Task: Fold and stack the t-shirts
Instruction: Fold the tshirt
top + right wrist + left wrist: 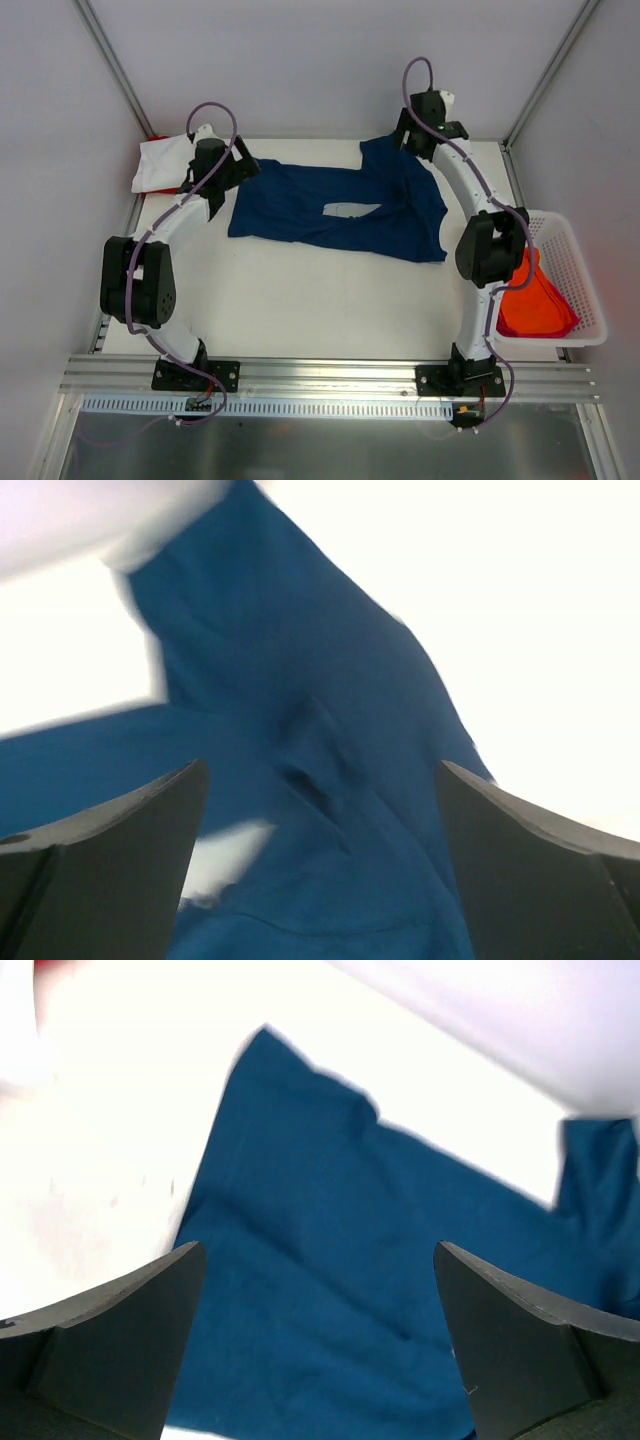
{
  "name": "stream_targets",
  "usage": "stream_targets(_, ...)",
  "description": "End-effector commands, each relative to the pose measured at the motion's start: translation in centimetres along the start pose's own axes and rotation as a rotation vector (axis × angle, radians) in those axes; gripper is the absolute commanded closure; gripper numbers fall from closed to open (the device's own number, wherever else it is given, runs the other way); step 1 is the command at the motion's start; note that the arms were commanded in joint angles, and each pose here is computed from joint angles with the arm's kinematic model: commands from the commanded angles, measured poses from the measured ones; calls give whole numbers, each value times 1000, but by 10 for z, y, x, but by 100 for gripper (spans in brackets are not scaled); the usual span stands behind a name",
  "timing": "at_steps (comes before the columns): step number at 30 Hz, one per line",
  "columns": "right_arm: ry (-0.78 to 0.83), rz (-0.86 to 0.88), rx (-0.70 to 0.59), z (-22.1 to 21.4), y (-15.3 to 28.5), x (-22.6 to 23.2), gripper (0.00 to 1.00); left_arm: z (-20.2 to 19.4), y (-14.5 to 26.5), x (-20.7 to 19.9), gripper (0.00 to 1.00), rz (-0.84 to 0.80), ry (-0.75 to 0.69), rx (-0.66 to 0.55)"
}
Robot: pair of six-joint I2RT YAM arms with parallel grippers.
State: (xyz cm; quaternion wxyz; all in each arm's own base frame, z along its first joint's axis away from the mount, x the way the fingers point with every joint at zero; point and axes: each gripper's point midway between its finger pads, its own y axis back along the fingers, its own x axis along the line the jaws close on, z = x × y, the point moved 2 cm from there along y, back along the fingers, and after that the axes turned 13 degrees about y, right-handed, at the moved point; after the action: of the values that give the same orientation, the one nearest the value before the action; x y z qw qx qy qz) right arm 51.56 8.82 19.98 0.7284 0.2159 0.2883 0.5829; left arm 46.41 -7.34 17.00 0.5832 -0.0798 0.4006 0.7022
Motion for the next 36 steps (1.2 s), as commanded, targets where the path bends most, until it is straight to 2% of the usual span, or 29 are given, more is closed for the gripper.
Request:
stream_targets(1, -133, 295, -3, 41, -3, 2, 1, 24, 0, -9, 1, -56, -19, 5)
stream_targets(6, -308, 511, 14, 62, -54, -7, 1, 24, -39, -11, 1, -94, 13, 70)
stream_targets(7, -330, 585, -13, 69, -57, -1, 1, 32, -44, -25, 1, -143, 15, 83)
stream_targets(11, -488, 690, -12, 62, -91, -7, 0, 24, -71, -25, 1, -151, 32, 139)
stream_targets(12, -509, 702, -15, 57, -109, -7, 0, 22, -79, -23, 1, -146, 33, 147)
stream_targets(17, -591, 853, -18, 54, -143, 16, 1, 18, -95, -23, 1, -159, -1, 163)
stream_targets(26, -634, 843, -141, 52, -192, 21, 1, 12, -99, -19, 1, -168, -39, 171)
stream_targets(36, -543, 731, -335, 87, -185, 2, 0, 23, -89, -21, 1, -180, -82, 125)
